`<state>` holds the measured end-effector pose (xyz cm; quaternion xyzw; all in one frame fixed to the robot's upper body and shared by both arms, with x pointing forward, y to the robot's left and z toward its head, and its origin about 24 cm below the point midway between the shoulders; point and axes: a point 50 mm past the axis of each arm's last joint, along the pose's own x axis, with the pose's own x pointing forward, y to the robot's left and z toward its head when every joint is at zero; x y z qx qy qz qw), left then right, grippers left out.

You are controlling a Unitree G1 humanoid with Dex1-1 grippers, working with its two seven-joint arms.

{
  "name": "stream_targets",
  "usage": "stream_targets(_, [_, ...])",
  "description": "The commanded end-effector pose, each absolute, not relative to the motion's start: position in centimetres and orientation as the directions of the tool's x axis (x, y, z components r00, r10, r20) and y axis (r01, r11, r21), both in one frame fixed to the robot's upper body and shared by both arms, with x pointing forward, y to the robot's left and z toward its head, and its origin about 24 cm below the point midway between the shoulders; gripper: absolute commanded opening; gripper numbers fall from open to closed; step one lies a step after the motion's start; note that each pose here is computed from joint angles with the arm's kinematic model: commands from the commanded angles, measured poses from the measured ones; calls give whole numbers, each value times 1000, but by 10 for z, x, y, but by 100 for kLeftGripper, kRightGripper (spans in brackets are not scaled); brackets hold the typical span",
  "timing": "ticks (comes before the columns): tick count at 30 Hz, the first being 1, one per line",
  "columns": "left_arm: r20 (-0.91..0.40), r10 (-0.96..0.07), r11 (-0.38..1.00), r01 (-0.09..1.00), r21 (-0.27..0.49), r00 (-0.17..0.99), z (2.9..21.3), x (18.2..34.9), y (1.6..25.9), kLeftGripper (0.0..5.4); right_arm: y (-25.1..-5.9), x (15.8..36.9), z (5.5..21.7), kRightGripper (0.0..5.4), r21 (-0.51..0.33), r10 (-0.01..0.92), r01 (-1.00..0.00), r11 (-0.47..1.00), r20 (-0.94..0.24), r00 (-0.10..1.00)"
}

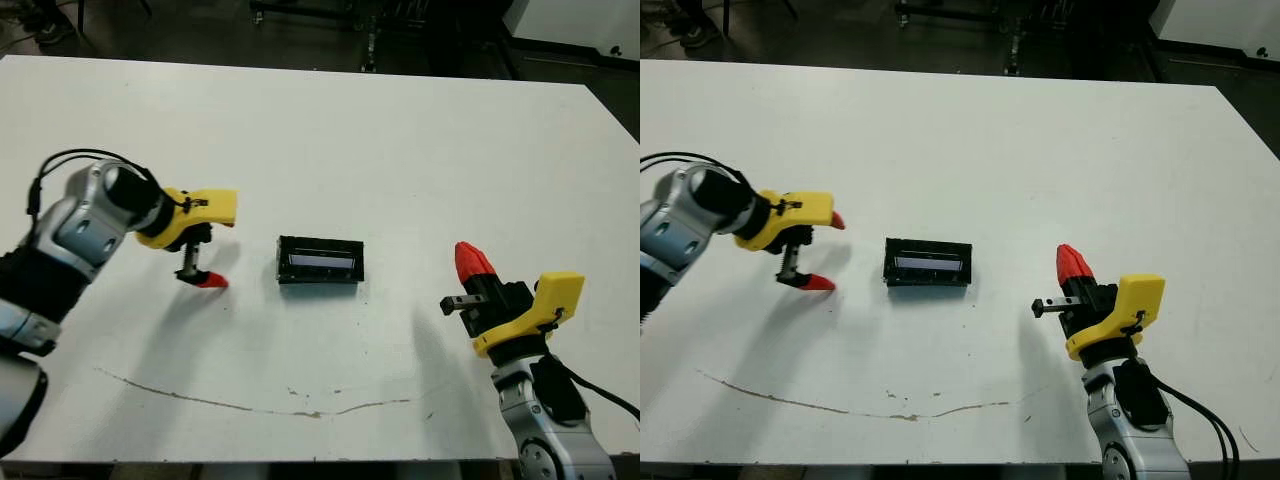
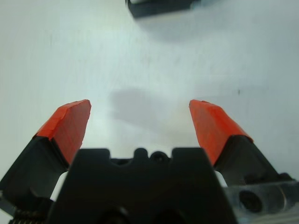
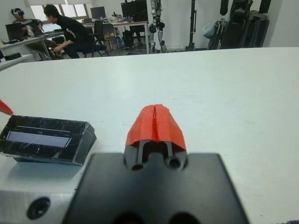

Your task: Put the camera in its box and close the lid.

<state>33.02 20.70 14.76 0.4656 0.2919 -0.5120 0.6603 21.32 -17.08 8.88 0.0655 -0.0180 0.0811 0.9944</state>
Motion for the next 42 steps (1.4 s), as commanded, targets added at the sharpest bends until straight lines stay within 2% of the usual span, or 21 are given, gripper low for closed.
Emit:
stream_targets(1, [-868, -349, 85, 934, 347, 354, 158, 330, 221, 537, -174, 213, 88, 0, 124, 150, -153, 980, 32, 988])
stream_targets(4, [-850, -341, 112, 915, 388, 402, 167, 333, 228, 537, -174, 213, 88, 0, 129, 149, -152, 980, 30, 988])
stream_targets(8, [-732, -378, 175, 820, 545, 567, 188, 331, 225, 537, -174, 213, 89, 0, 125, 154, -157, 980, 34, 987])
stream_targets(10, [-656, -428, 237, 777, 583, 622, 200, 325, 217, 537, -174, 213, 89, 0, 124, 153, -156, 980, 34, 988])
stream_targets(13, [-563, -511, 308, 750, 585, 649, 219, 310, 205, 537, -174, 214, 89, 0, 125, 151, -155, 980, 35, 988])
stream_targets(16, [-475, -611, 310, 743, 593, 634, 234, 293, 193, 537, -174, 214, 89, 0, 119, 158, -161, 980, 39, 987])
stream_targets(19, [-423, -679, 297, 752, 589, 600, 241, 282, 182, 537, -175, 214, 90, 0, 113, 154, -157, 981, 37, 987])
stream_targets(24, [-419, -728, 230, 769, 596, 543, 244, 270, 165, 537, -175, 215, 90, 0, 119, 151, -154, 981, 36, 988])
stream_targets(29, [-469, -723, 178, 793, 583, 507, 232, 264, 150, 537, -175, 214, 90, 0, 115, 149, -153, 982, 41, 988])
stream_targets(36, [-525, -703, 152, 822, 548, 479, 220, 260, 140, 537, -174, 214, 90, 0, 122, 144, -148, 981, 38, 989])
stream_targets(42, [-540, -698, 124, 822, 555, 470, 210, 260, 131, 537, -174, 213, 88, 0, 125, 150, -153, 980, 40, 988])
